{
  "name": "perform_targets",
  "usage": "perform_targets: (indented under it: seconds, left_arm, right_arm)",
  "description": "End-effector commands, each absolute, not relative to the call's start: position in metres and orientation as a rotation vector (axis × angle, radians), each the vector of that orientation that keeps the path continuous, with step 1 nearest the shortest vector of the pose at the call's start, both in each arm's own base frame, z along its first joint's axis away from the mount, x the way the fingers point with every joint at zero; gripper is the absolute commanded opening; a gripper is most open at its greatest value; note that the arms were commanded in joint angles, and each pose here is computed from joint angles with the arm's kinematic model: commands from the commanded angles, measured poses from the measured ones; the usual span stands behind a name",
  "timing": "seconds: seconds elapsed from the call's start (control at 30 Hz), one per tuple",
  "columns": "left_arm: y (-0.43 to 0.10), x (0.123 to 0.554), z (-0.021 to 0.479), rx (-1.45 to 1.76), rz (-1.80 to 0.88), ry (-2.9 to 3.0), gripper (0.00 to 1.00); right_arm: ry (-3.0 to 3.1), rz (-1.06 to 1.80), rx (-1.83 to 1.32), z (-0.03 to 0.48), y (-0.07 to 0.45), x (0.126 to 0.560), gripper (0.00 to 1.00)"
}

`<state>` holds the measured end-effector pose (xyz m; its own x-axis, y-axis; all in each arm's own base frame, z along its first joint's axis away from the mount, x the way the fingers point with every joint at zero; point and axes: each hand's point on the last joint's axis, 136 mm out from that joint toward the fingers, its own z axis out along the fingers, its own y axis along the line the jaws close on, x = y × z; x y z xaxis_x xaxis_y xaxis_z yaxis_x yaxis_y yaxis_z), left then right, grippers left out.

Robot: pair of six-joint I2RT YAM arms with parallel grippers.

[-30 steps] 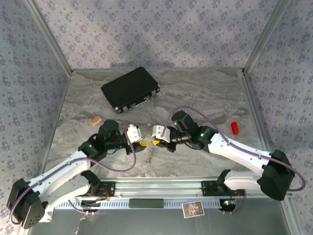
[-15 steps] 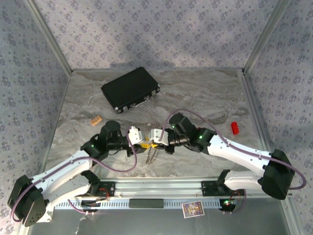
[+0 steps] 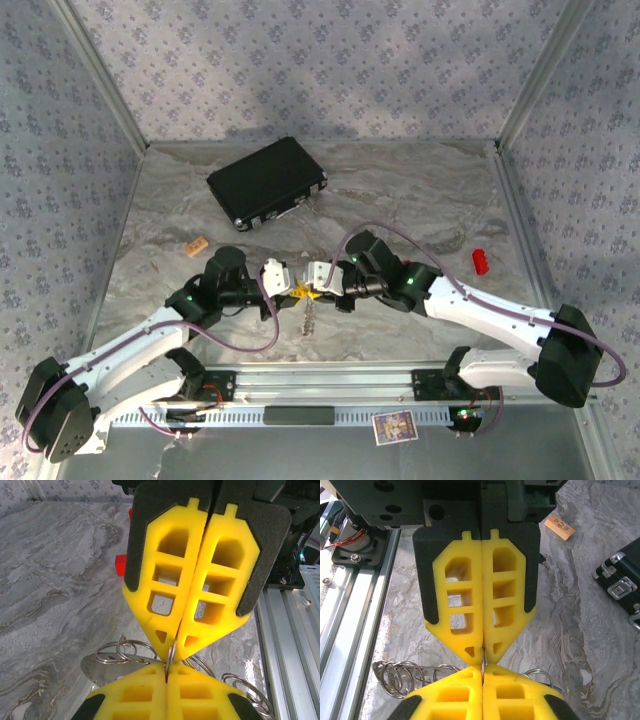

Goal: Put the keys on the keyring

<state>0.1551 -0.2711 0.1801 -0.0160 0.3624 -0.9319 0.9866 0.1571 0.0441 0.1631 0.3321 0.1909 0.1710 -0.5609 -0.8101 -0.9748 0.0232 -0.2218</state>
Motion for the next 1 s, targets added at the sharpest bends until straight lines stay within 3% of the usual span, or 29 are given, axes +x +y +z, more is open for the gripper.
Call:
perform_targets:
  seconds: [0.0,0.1,0.4,0.97]
  left_arm:
    - [-0.277,0.147,0.197,1.358,-0.922,1.425,0.0]
    - [-0.275,0.15,0.197,1.335,-0.884,1.421,0.0]
    - [-0.27,0.162,0.181,1.383,-0.641,1.444,0.0]
    - [-0.276,0.152,0.191,1.362,-0.687,1.359,0.0]
  right_arm:
    - [1.503,0.625,-1.597,0.191,0.327,0.17,0.23]
    - [1.553,0.586,-1.595,0.183,0.315,0.174,0.29]
    - [1.583,0.465,-1.676,0.177,0.297,0.168,0.27]
    - [1.443,0.536,-1.617,0.192,0.318,0.162,0.24]
